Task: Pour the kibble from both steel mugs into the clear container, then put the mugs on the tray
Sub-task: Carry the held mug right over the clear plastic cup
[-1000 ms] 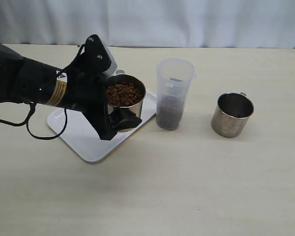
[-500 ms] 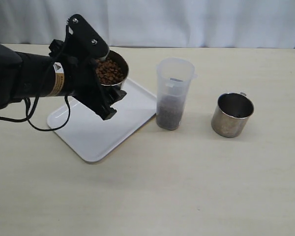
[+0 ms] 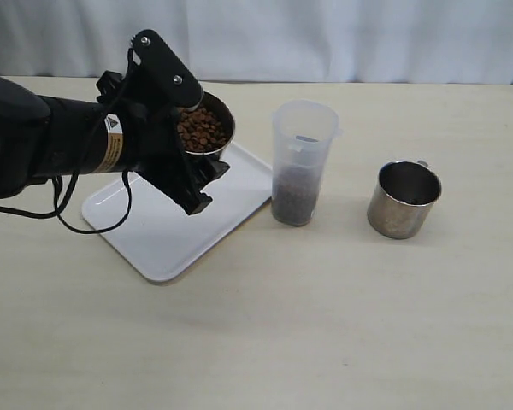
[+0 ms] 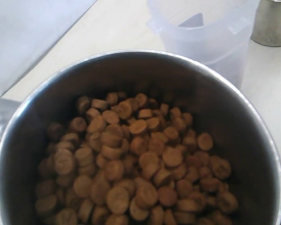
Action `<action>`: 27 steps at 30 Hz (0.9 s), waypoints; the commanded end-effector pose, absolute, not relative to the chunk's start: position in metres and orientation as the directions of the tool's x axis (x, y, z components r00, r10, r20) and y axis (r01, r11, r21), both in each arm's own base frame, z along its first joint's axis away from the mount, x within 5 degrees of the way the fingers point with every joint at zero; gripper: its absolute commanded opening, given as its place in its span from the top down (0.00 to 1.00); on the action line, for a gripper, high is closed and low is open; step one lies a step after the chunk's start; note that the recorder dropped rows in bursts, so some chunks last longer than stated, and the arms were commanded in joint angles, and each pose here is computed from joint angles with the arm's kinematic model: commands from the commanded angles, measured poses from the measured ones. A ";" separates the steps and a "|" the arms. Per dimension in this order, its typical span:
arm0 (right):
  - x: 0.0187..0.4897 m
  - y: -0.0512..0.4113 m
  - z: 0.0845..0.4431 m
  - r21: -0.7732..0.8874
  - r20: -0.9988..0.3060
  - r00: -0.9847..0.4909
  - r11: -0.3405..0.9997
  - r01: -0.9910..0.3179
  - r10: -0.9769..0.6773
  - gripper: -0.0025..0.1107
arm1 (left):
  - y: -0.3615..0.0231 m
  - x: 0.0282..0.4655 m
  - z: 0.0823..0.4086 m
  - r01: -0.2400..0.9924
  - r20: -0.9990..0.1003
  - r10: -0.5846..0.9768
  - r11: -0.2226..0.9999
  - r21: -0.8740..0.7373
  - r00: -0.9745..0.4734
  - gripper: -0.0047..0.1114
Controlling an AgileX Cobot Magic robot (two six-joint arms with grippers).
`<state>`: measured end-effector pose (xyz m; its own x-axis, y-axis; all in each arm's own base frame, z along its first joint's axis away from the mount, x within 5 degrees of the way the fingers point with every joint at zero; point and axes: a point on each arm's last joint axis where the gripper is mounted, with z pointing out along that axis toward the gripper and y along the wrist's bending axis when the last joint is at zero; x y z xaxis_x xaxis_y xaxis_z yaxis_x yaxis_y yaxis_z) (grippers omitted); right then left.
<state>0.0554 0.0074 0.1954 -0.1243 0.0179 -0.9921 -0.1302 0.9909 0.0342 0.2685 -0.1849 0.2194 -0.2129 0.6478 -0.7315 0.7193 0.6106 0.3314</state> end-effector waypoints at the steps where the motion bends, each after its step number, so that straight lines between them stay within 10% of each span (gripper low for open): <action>1: 0.055 0.008 0.194 0.030 -0.992 -0.126 0.990 -0.134 0.012 0.93 | -0.184 0.270 0.226 0.694 -0.743 0.633 0.635 0.339 -0.215 0.96; 27: 0.055 0.008 0.194 0.030 -0.992 -0.126 0.990 -0.134 0.012 0.93 | -0.198 0.285 0.229 0.707 -0.758 0.621 0.626 0.329 -0.198 0.96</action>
